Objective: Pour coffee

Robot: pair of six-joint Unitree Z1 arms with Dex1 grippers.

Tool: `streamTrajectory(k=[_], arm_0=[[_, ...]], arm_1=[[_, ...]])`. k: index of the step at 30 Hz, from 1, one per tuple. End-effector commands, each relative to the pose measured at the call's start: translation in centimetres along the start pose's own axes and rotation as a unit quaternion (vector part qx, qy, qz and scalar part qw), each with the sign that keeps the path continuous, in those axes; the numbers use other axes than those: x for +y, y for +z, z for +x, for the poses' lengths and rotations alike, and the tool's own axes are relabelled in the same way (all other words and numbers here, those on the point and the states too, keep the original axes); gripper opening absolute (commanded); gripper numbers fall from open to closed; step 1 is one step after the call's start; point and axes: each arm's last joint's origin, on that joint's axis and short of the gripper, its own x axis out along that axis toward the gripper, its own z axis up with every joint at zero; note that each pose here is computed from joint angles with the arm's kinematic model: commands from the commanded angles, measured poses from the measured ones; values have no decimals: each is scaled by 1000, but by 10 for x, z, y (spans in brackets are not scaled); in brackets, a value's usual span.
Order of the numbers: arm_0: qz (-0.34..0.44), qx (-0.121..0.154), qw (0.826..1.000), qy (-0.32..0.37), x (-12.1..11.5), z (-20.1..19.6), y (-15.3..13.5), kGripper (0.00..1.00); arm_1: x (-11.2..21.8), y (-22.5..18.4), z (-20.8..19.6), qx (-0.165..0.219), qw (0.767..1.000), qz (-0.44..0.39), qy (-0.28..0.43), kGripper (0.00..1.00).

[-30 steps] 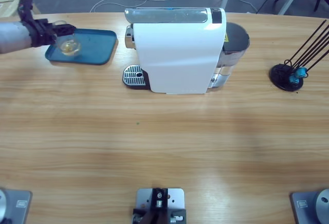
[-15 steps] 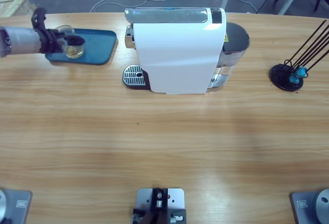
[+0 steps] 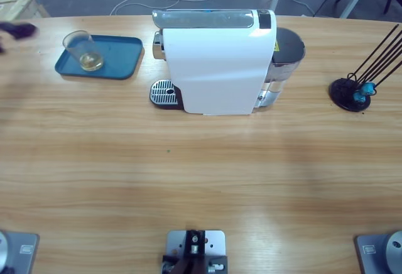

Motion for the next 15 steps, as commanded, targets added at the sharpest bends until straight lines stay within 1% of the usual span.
streamTrajectory(k=[1,2,3,5,6,10,13,15], arm_0=[[35,-61,978,-197,-16,-137,-16,987],[40,-48,968,-245,-20,-142,-25,987],[51,-27,957,-284,-24,-145,-35,987],[70,24,939,-336,-28,-146,-57,987],[84,41,933,-347,-29,-147,-65,987],[136,68,917,-368,-34,-142,-80,987],[146,85,905,-390,-41,-136,-82,987],[150,89,897,-406,-42,-136,-83,987]], arm_1=[[2,-11,-4,-8,1000,3,11,1000],[2,-10,-3,-5,1000,4,11,1000],[1,-10,-1,-1,1000,4,11,1000],[0,-9,4,10,1000,6,12,1000],[0,-8,8,16,1000,7,12,1000],[-3,-6,22,38,999,7,14,1000],[-5,-9,34,52,998,10,23,1000],[-5,-10,38,60,998,10,24,1000]])
